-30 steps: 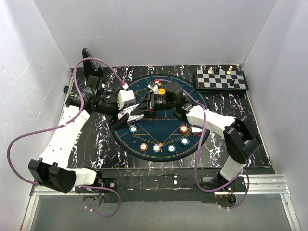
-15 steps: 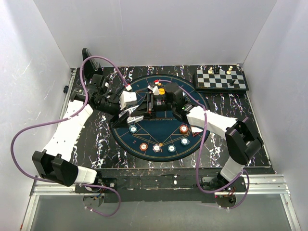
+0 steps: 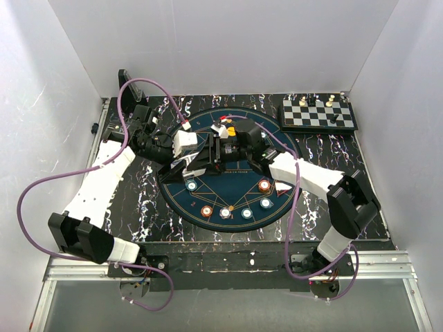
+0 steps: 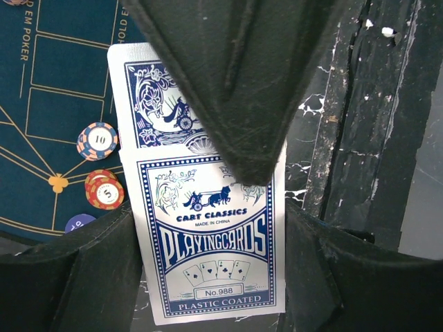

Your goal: Distribute texas hold em gaming equipment

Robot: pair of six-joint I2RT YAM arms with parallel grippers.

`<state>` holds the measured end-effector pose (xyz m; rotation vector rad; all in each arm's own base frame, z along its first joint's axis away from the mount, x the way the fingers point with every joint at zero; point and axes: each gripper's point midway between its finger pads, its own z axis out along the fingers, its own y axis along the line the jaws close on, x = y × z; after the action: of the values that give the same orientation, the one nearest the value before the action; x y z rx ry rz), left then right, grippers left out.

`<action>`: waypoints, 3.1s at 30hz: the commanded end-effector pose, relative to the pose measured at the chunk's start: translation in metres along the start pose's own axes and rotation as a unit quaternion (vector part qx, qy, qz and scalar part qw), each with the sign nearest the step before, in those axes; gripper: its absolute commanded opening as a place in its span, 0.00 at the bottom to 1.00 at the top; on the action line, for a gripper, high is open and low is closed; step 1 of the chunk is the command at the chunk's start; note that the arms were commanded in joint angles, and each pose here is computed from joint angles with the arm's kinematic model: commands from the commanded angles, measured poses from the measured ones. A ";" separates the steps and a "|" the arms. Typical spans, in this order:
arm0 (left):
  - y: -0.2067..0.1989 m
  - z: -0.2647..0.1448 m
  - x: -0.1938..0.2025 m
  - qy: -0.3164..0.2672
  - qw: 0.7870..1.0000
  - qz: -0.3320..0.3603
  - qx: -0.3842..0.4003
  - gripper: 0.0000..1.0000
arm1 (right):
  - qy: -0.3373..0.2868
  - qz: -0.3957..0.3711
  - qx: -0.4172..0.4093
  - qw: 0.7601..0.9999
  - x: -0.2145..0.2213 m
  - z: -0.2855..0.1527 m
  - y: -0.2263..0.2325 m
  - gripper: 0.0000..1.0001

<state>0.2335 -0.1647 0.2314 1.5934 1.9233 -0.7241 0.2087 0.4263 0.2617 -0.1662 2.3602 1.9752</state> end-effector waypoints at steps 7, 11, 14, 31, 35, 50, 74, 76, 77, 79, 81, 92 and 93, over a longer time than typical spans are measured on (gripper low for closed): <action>-0.014 -0.009 0.010 0.026 0.999 0.041 0.021 0.00 | 0.007 -0.072 0.062 0.995 0.008 -0.017 0.011 0.61; -0.017 -0.011 0.010 0.030 0.998 0.047 0.026 0.00 | 0.010 -0.071 0.061 0.996 0.006 -0.015 0.013 0.59; -0.023 -0.012 0.012 0.035 0.997 0.054 0.045 0.00 | 0.008 -0.072 0.061 0.996 0.002 -0.013 0.015 0.57; -0.048 -0.015 0.018 0.049 0.994 0.036 0.091 0.00 | -0.011 -0.078 0.073 0.994 -0.009 -0.017 0.003 0.48; -0.058 -0.016 0.019 0.044 0.994 0.029 0.100 0.00 | -0.014 -0.072 0.068 0.995 -0.010 -0.020 0.000 0.48; -0.076 -0.009 0.016 0.027 0.993 -0.033 0.110 0.08 | -0.012 -0.072 0.039 0.997 -0.011 -0.017 0.008 0.43; -0.040 -0.003 0.011 0.009 0.999 -0.049 -0.001 0.80 | 0.026 0.004 -0.001 1.000 0.008 -0.009 0.007 0.15; -0.039 -0.003 0.011 0.007 0.999 -0.040 -0.005 0.84 | 0.024 0.006 0.000 1.000 0.007 -0.009 0.006 0.15; -0.039 -0.004 0.010 0.006 0.999 -0.035 -0.007 0.84 | 0.024 0.005 0.000 1.000 0.007 -0.008 0.005 0.14; -0.037 -0.004 0.008 0.003 0.999 -0.031 -0.011 0.86 | 0.023 0.006 0.001 1.000 0.007 -0.008 0.005 0.14; -0.036 -0.004 0.005 0.000 1.000 -0.027 -0.013 0.87 | 0.020 0.007 0.003 1.000 0.006 -0.007 0.004 0.14; -0.034 0.007 -0.003 -0.008 1.000 -0.021 -0.010 0.81 | 0.015 0.011 0.005 1.000 0.004 -0.001 0.001 0.13; -0.033 0.008 -0.003 -0.007 1.000 -0.019 -0.013 0.79 | 0.014 0.011 0.006 1.000 0.004 0.000 0.000 0.13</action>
<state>0.2018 -0.1717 0.2255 1.5385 1.9893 -0.7300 0.2040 0.4205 0.2503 -0.1348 2.4661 1.9432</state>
